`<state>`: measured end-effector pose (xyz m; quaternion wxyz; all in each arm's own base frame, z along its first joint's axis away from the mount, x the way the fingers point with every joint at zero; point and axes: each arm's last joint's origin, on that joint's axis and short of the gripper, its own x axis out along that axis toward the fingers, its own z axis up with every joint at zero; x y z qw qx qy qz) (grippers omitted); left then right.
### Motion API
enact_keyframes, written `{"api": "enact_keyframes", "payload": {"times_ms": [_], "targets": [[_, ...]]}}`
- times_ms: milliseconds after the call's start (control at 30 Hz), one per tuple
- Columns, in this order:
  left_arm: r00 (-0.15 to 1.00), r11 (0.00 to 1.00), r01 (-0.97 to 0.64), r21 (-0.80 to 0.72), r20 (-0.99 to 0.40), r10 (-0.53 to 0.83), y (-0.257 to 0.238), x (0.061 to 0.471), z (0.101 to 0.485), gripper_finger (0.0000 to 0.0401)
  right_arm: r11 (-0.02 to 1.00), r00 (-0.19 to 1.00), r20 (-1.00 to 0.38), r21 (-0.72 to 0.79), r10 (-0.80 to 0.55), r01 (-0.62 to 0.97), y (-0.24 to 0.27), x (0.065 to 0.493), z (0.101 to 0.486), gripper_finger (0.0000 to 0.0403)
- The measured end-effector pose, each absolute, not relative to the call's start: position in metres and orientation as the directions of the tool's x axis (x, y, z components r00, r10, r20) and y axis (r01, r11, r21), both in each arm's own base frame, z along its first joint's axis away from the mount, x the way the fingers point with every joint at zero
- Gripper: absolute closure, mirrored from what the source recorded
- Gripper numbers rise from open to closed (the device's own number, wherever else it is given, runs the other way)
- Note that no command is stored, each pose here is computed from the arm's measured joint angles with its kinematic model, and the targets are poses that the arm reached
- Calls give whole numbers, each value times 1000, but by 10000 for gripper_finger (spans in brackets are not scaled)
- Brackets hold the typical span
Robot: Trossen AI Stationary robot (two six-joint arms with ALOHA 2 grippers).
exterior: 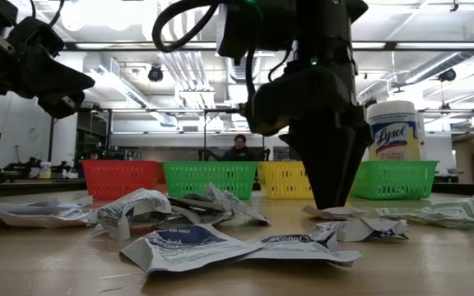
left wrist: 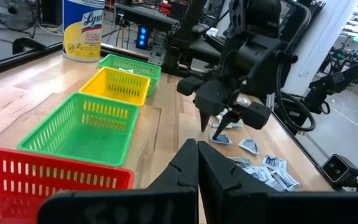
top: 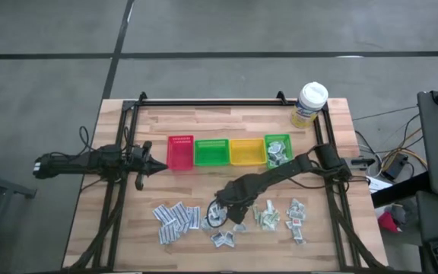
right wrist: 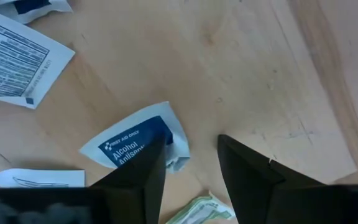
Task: Pick & Place First Aid Supplies
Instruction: Put the blue alcohol pad into the right green bin
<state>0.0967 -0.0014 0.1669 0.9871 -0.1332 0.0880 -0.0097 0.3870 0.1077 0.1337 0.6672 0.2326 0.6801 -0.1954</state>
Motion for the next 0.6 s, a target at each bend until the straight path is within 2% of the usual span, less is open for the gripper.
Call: {"api": "enact_keyframes", "payload": {"times_ms": [600], "targets": [[984, 964, -5, -265, -171, -42, -1, 97, 167, 401, 829, 2, -1000, 21, 24, 558, 106, 385, 137, 344]]}}
